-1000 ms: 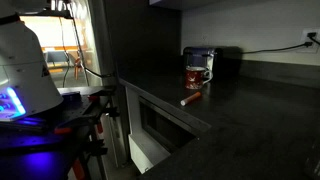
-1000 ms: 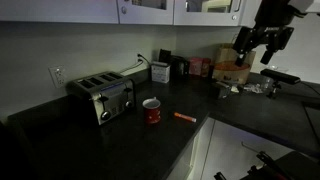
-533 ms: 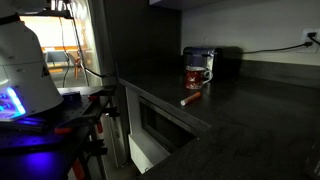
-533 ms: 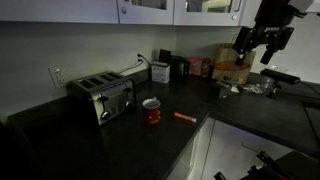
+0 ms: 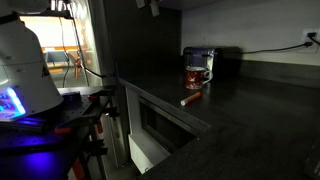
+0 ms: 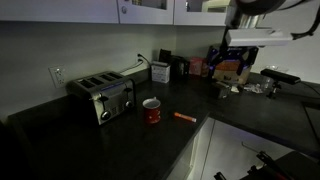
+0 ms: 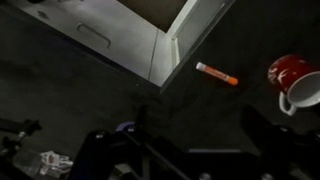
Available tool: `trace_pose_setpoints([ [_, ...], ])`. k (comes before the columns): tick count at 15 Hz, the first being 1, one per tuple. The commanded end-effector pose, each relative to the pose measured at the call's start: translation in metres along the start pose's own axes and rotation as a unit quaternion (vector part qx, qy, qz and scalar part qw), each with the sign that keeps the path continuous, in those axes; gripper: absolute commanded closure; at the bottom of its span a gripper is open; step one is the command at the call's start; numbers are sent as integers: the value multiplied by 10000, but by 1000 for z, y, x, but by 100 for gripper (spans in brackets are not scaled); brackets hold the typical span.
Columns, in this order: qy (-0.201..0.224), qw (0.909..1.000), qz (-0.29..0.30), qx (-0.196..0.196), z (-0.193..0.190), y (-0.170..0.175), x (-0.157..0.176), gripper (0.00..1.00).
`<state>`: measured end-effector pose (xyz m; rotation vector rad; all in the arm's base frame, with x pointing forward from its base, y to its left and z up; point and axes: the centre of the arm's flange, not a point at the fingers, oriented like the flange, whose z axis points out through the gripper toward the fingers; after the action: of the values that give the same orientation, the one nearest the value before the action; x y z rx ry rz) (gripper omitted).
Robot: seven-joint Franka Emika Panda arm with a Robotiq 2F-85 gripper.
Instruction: Put the marker in the cup
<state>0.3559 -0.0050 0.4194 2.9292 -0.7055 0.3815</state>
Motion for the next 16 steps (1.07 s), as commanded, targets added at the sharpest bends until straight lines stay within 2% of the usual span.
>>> trace_pose_setpoints([
  [1,-176,9950,912,-365,51,-30,49,0],
  [3,-413,9879,1423,-455,78,-34,66,0],
  [5,-682,9771,1948,-520,102,-38,82,0],
  [8,-1071,9553,2711,-498,137,-46,101,0],
  [12,-1361,9186,3661,-598,173,-63,116,0],
  [16,-1620,8735,4567,-470,183,-91,125,0],
])
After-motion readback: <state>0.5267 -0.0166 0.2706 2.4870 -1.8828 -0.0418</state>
